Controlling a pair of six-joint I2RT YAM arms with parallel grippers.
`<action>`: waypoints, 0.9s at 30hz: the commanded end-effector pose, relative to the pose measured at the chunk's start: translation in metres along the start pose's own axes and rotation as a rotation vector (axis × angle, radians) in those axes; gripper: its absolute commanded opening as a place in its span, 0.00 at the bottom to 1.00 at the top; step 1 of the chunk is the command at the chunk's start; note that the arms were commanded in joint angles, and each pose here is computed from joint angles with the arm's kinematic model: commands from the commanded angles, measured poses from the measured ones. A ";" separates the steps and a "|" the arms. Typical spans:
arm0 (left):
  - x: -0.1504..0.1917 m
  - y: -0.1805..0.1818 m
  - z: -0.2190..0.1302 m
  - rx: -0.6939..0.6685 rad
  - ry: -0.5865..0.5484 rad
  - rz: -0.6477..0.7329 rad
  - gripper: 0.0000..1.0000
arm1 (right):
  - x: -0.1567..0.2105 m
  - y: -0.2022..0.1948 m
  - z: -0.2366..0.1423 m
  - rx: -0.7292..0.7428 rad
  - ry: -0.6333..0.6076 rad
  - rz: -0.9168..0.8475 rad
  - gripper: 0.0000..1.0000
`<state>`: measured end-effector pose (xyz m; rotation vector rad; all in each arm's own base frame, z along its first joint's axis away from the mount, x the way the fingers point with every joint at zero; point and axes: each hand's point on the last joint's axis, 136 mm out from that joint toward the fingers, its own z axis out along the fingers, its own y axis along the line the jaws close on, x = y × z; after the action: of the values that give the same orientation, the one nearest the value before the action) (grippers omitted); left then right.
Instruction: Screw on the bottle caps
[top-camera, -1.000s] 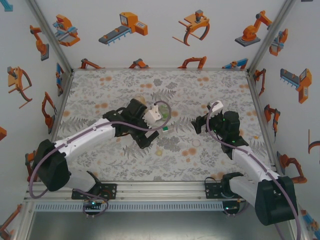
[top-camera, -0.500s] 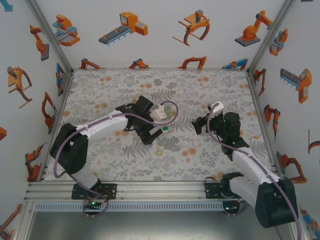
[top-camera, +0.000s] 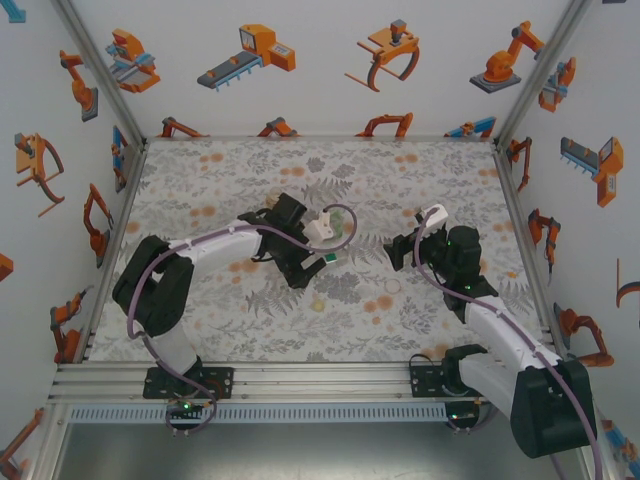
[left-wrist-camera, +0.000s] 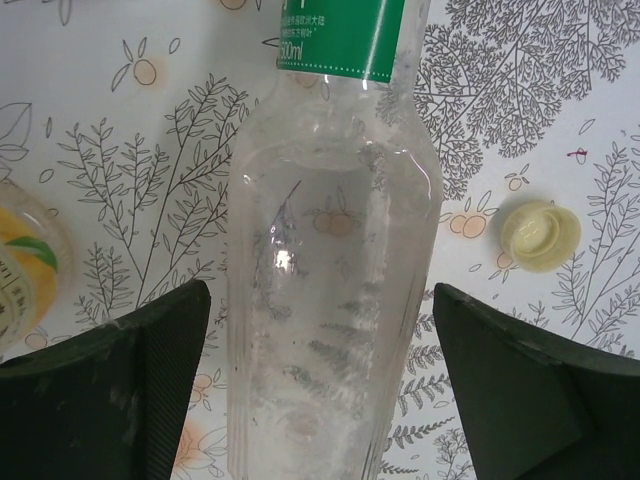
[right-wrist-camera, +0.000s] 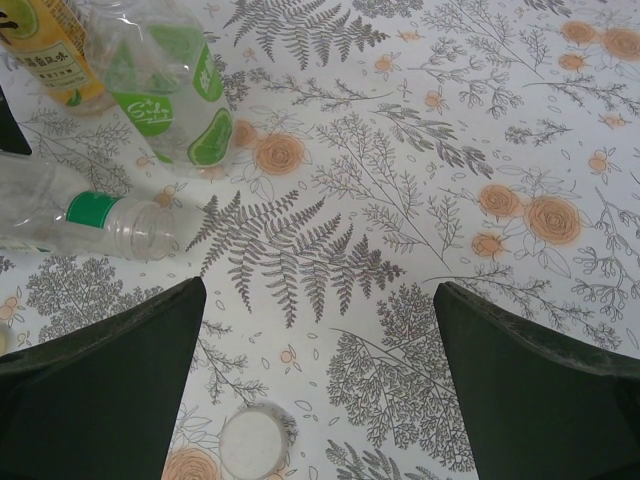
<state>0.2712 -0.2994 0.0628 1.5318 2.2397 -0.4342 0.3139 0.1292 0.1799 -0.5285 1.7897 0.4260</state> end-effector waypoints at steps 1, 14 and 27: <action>0.006 -0.006 0.006 0.023 0.018 0.040 0.84 | -0.001 0.001 -0.001 0.001 -0.011 -0.013 0.87; 0.019 -0.005 0.022 -0.008 0.096 0.078 0.81 | 0.001 0.001 0.000 0.003 -0.009 -0.013 0.87; 0.021 -0.008 0.028 -0.008 0.119 0.098 0.75 | 0.002 0.000 0.000 0.009 -0.011 -0.014 0.86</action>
<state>0.2661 -0.2977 0.0370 1.6430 2.2279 -0.3067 0.3124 0.1288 0.1732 -0.5285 1.8050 0.4279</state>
